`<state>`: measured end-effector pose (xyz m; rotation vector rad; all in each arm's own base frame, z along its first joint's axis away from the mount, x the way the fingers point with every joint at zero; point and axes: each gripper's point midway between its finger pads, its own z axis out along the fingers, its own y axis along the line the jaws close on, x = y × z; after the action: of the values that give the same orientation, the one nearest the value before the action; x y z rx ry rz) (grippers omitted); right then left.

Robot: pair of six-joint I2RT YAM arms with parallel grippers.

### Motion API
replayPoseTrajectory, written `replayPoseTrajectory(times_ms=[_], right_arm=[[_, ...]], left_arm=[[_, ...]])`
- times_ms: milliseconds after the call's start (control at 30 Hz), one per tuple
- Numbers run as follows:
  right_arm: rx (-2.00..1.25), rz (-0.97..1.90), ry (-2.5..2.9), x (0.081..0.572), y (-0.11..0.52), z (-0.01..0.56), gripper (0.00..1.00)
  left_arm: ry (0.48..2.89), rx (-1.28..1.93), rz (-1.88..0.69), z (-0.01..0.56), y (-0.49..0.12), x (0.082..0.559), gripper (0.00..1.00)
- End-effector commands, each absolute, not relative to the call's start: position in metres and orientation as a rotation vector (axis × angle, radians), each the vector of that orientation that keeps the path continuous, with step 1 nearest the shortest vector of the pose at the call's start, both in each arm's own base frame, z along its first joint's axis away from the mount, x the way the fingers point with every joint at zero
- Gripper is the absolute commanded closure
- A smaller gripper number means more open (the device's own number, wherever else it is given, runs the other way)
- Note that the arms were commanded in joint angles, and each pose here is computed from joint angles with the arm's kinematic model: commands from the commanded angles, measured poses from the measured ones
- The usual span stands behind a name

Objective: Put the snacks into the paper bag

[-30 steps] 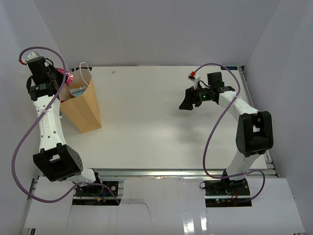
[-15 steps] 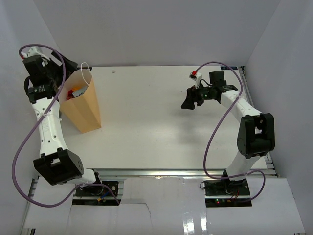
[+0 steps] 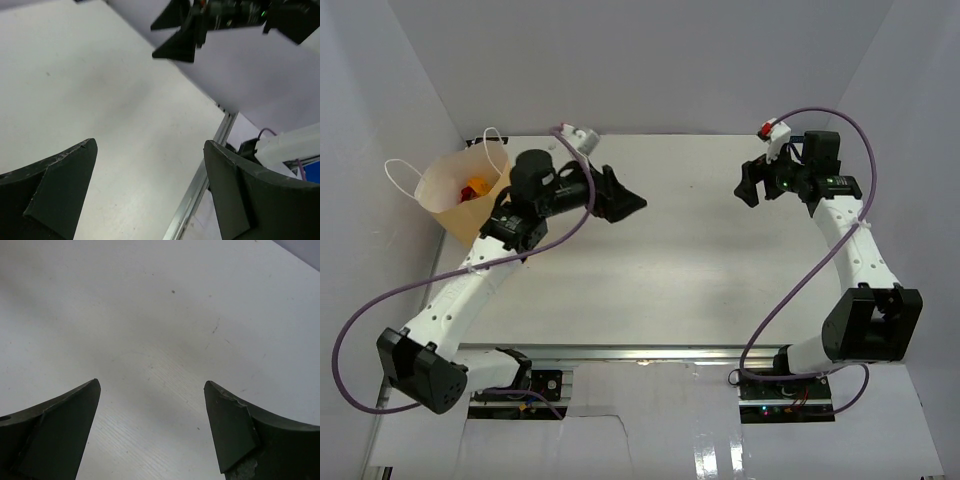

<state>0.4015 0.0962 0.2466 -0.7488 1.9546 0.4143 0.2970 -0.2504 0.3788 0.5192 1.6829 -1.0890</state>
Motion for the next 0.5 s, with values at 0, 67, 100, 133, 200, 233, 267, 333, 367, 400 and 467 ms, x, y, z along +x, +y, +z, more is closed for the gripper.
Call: replayPoseTrajectory(times_ms=[0,67,100,133,200,233,267,333,367,400,467], right_arm=[[-0.620,0.350,2.058,0.389,0.064,0.238,0.10],[-0.536,0.292,2.077,0.382,0.050,0.240,0.10],[-0.505,0.264,2.079,0.381,0.046,0.241,0.10],[-0.455,0.200,2.077,0.378,0.035,0.246,0.10],[-0.412,0.163,2.094,0.371,0.029,0.241,0.10],[-0.399,0.123,2.080,0.366,0.024,0.247,0.10],[-0.397,0.108,2.083,0.362,0.022,0.244,0.10],[-0.387,0.066,2.057,0.354,0.017,0.251,0.10],[-0.381,0.052,2.044,0.352,0.015,0.253,0.10],[-0.369,0.047,2.033,0.351,0.014,0.251,0.10],[-0.345,0.021,1.993,0.345,0.011,0.261,0.10]], left_arm=[[1.794,0.558,-1.048,0.324,-0.276,0.291,0.02],[1.863,0.544,-1.036,0.295,-0.283,0.288,0.02],[1.889,0.554,-1.041,0.284,-0.290,0.285,0.02],[1.902,0.546,-1.034,0.279,-0.291,0.285,0.02],[1.943,0.520,-1.027,0.262,-0.291,0.285,0.02],[1.931,0.519,-1.032,0.261,-0.292,0.286,0.02],[1.926,0.516,-1.037,0.261,-0.293,0.285,0.02],[1.927,0.508,-1.052,0.257,-0.294,0.285,0.02],[1.931,0.509,-1.055,0.255,-0.295,0.284,0.02],[1.936,0.504,-1.056,0.254,-0.295,0.285,0.02],[1.937,0.499,-1.058,0.255,-0.294,0.284,0.02]])
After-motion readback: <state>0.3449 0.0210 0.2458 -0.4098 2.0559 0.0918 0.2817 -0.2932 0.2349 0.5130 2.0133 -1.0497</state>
